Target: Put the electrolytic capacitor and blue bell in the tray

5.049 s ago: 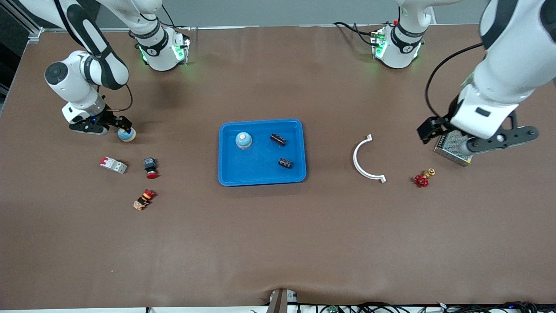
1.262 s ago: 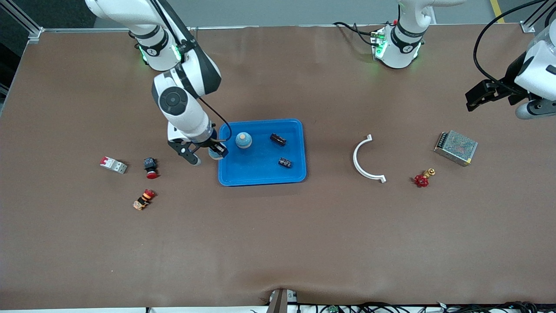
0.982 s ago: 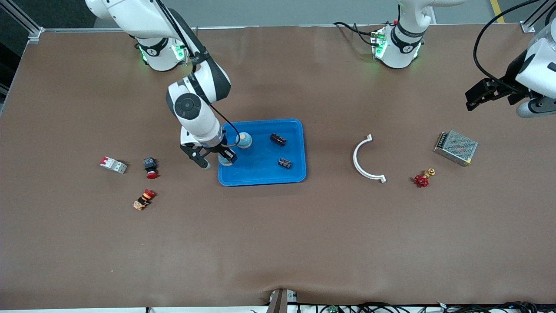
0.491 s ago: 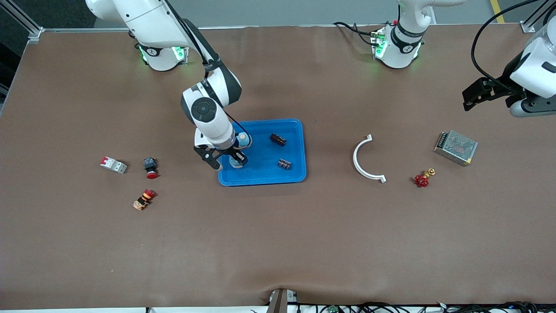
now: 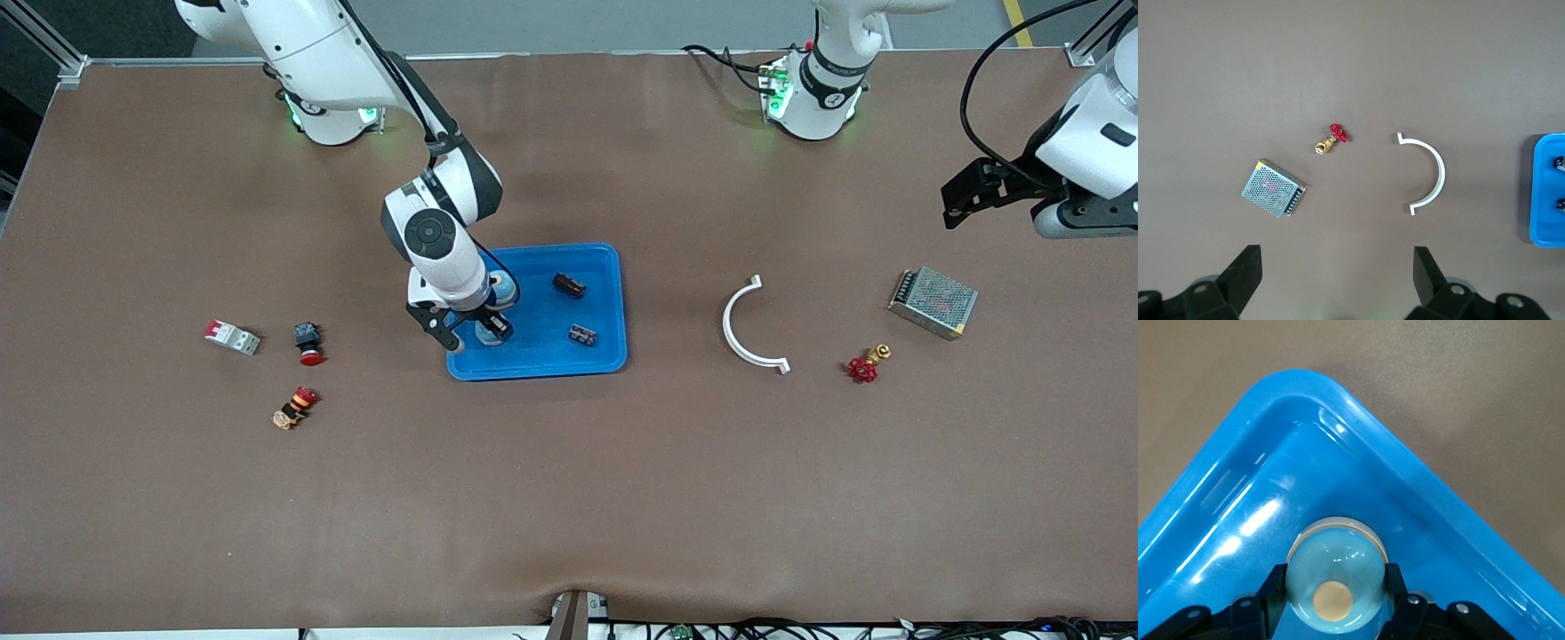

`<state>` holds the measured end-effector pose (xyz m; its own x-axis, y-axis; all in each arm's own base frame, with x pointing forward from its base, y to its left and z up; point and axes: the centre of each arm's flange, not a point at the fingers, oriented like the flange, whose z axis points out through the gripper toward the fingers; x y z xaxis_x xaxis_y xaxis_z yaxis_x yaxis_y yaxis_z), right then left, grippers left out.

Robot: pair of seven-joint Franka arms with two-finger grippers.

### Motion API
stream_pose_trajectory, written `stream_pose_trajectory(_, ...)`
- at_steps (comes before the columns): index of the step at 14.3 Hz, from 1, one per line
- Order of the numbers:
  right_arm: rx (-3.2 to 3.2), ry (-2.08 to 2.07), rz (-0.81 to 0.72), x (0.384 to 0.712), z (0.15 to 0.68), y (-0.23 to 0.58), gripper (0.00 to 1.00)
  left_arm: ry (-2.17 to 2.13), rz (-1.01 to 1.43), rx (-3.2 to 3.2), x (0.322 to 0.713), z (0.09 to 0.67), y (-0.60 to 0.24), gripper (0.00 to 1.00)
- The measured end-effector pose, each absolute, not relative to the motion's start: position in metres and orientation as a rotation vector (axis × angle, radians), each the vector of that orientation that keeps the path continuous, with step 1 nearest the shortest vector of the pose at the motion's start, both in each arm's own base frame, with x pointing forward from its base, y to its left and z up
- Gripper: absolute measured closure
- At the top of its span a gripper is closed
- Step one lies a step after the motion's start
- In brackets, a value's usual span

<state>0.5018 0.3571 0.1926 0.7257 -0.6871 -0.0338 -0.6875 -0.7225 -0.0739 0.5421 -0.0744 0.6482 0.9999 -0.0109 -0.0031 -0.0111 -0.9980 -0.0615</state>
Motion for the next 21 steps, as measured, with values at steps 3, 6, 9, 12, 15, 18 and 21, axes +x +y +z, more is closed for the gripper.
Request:
stream_pose_trajectory(3,-2.831,1.135,-0.007,0.503,0.192,0.358,0.37,0.017,0.001,-3.080,0.542,0.648,-0.074,0.00)
stream_pose_trajectory(6,-2.812,1.172,-0.011,0.505,0.192,0.357,0.32,0.014,0.000,-3.081,0.543,0.648,-0.073,0.00)
stream_pose_trajectory(9,-2.802,1.185,-0.016,0.507,0.191,0.358,0.03,0.013,-0.004,-3.081,0.543,0.649,-0.073,0.00)
stream_pose_trajectory(12,-2.792,1.192,-0.032,0.516,0.198,0.357,0.00,0.014,-0.006,-3.081,0.543,0.649,-0.073,0.00)
stream_pose_trajectory(15,-2.819,1.205,-0.011,0.539,0.218,0.351,0.00,0.014,-0.009,-3.081,0.543,0.650,-0.073,0.00)
stream_pose_trajectory(18,-2.869,1.158,0.028,0.575,0.251,0.332,0.00,0.013,-0.012,-3.082,0.543,0.651,-0.073,0.00)
stream_pose_trajectory(21,-2.930,1.034,0.048,0.609,0.270,0.287,0.00,0.013,-0.014,-3.082,0.543,0.651,-0.073,0.00)
